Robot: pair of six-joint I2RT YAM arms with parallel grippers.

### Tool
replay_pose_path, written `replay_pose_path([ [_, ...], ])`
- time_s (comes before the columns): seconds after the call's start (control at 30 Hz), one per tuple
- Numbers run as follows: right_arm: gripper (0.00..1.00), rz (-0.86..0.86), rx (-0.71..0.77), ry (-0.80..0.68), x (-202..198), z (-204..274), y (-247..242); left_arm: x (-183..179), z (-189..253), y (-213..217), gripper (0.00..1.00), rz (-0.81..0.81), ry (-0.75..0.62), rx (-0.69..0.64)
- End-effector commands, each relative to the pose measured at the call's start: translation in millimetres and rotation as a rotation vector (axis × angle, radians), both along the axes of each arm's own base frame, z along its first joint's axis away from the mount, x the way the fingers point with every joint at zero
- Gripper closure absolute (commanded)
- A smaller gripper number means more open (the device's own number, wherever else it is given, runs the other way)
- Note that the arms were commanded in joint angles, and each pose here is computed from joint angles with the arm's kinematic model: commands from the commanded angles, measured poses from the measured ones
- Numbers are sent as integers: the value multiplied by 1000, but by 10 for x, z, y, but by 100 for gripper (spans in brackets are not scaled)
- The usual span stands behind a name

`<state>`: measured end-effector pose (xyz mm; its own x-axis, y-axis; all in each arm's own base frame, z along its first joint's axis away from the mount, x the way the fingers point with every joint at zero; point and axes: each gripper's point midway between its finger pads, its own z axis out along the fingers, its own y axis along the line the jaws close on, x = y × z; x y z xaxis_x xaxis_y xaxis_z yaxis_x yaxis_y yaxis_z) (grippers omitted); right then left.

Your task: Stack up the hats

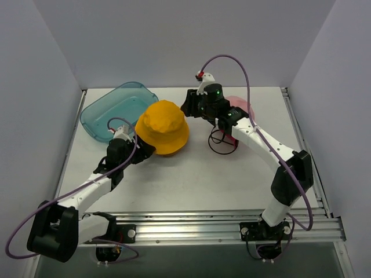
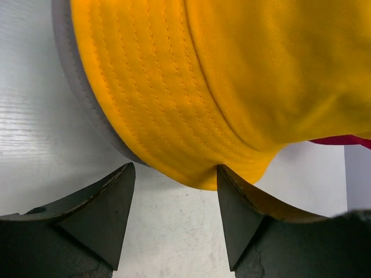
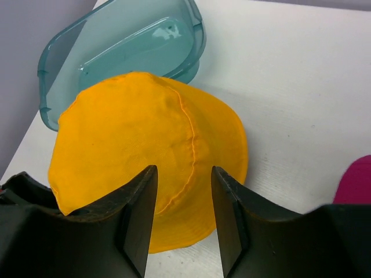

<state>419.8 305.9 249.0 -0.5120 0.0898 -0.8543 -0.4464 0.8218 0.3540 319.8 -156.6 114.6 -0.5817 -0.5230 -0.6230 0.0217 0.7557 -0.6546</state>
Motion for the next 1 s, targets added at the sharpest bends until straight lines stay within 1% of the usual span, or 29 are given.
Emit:
replay_pose_path([
  [0.0,61,-101,4,-119,-19,635,-263,19,355,99,33,52,-102,2],
  [0.03,61,-128,-27,-119,-13,621,-331,-41,349,136,33,60,-80,15],
  [0.1,61,-213,-128,-113,18,552,-561,-82,678,198,33,80,-148,10],
  [0.13,61,-244,-154,-113,27,547,-636,-144,693,226,33,82,-129,23],
  [0.2,61,-291,-215,-104,-19,536,-809,-235,989,266,32,86,-180,18],
  [0.23,61,-337,-239,-112,-18,554,-917,-292,1016,286,32,84,-170,25],
  [0.3,62,-364,-272,-121,-96,596,-1064,-368,1290,293,32,73,-227,13],
  [0.4,65,-400,-312,-126,-165,626,-1239,-428,1512,261,32,41,-259,20],
  [0.53,66,-344,-345,-88,-189,465,-1255,-400,1521,144,32,-16,-242,67],
  [0.6,67,-289,-338,-68,-187,364,-1173,-365,1452,99,32,-36,-225,97],
  [0.7,67,-226,-319,-17,-153,142,-1091,-365,1428,64,32,-56,-226,96],
  [0.77,66,-226,-341,22,-139,-13,-1109,-389,1309,66,32,-60,-221,105],
  [0.8,67,-223,-345,28,-139,-46,-1112,-390,1317,75,32,-55,-237,101],
  [0.83,66,-222,-343,24,-143,-43,-1112,-398,1225,73,32,-56,-223,107],
  [0.97,67,-202,-328,12,-158,-46,-1085,-354,1148,84,31,-52,-216,130],
])
